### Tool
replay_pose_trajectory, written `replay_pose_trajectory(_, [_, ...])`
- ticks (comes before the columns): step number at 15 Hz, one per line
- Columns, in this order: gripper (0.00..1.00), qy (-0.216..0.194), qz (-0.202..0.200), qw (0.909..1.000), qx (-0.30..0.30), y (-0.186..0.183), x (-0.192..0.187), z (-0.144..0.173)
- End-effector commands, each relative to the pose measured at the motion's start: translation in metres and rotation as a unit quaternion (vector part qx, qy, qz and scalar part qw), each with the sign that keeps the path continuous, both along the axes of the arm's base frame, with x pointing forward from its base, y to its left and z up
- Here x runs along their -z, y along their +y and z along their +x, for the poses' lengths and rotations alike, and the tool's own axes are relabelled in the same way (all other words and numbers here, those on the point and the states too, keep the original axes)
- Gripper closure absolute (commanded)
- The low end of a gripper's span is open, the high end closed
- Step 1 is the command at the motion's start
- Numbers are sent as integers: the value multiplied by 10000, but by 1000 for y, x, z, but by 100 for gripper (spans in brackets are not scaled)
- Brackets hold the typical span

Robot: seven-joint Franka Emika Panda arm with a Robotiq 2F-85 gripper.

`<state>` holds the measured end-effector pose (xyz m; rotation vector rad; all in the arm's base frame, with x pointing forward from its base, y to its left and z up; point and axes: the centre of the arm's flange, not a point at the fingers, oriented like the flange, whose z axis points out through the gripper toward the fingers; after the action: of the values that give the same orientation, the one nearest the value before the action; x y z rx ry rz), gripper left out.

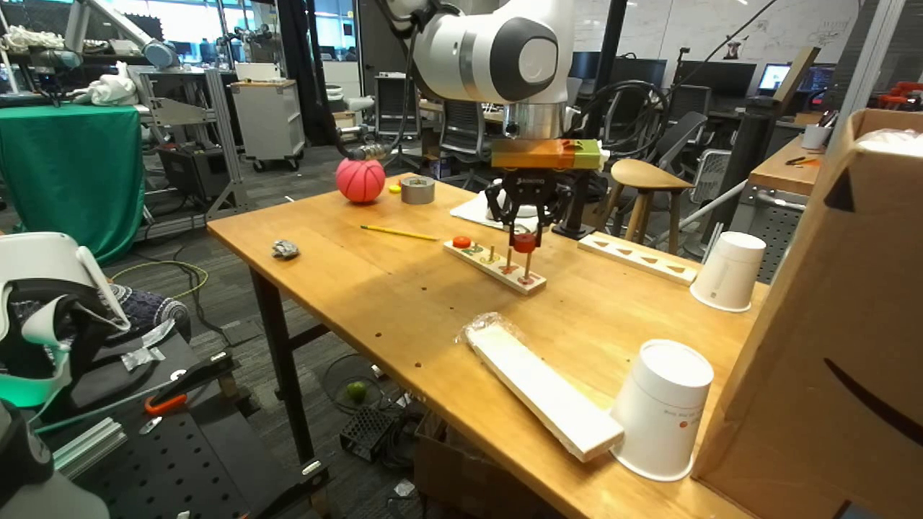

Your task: Move the circles to the far right on the wooden object

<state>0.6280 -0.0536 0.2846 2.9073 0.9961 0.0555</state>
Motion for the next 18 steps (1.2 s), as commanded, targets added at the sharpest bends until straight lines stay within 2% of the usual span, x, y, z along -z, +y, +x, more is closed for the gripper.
replay_pose_trajectory(1, [79,-49,-125,9999,23,-4,-1,2])
replay_pose_trajectory(18, [79,-19,-121,9999,36,-14,8,6])
